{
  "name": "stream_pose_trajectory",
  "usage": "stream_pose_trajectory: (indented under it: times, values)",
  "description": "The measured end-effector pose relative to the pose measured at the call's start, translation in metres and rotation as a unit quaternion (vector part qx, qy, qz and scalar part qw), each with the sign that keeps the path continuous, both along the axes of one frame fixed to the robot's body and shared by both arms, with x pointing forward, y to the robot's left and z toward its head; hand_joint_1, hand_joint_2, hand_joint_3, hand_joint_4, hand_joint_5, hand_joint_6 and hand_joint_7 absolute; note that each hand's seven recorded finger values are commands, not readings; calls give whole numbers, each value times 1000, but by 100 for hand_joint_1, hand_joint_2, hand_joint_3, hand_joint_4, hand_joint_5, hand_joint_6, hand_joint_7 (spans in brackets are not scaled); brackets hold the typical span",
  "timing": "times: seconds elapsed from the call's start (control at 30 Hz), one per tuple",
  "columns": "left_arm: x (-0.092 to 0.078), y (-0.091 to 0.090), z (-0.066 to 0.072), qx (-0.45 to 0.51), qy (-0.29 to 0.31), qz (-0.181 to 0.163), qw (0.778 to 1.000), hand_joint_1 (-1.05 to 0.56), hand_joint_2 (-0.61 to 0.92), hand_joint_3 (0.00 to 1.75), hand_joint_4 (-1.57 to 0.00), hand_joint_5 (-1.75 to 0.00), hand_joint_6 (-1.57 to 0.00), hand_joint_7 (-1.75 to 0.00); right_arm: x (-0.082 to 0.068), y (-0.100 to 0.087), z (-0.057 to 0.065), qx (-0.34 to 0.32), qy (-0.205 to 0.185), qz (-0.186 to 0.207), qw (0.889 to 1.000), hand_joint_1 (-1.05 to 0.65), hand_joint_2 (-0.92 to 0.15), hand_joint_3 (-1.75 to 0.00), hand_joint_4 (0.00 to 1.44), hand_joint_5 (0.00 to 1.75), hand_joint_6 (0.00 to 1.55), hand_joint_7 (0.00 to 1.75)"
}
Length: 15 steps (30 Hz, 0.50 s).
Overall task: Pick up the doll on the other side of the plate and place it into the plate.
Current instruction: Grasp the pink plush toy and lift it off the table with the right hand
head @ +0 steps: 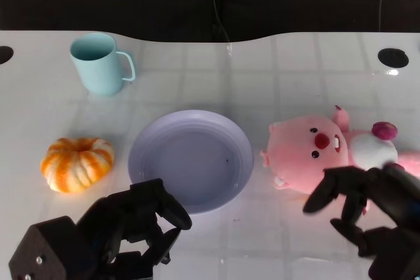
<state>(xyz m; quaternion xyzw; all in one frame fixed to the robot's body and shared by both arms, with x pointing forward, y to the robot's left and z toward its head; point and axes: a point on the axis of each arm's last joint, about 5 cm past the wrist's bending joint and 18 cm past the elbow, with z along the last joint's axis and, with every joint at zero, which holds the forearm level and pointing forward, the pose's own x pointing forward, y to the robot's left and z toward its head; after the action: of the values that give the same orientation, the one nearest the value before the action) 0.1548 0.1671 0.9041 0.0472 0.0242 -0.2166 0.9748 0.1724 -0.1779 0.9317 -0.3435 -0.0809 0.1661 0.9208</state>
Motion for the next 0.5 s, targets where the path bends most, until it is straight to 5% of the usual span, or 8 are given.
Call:
stream_pose_trajectory:
  times: [0.2,0.43,0.5]
  values:
    - [0,0,0,0,0,0,1000,-23,72,86,-61,-175,-63,-142,-1,0,10,-12,-36,-19,999,-25,-83,-19,30,69,44,11]
    - [0,0,0,1,0,1,1000,-24,71,87,-64,-175,-63,-141,0,-8,24,-54,-52,-44,996,-46,-88,-3,5,63,25,1]
    - [0,0,0,1,0,1,1000,-24,71,87,-64,-175,-63,-141,1,-9,31,-81,-49,-45,995,-54,-90,-2,1,49,15,0]
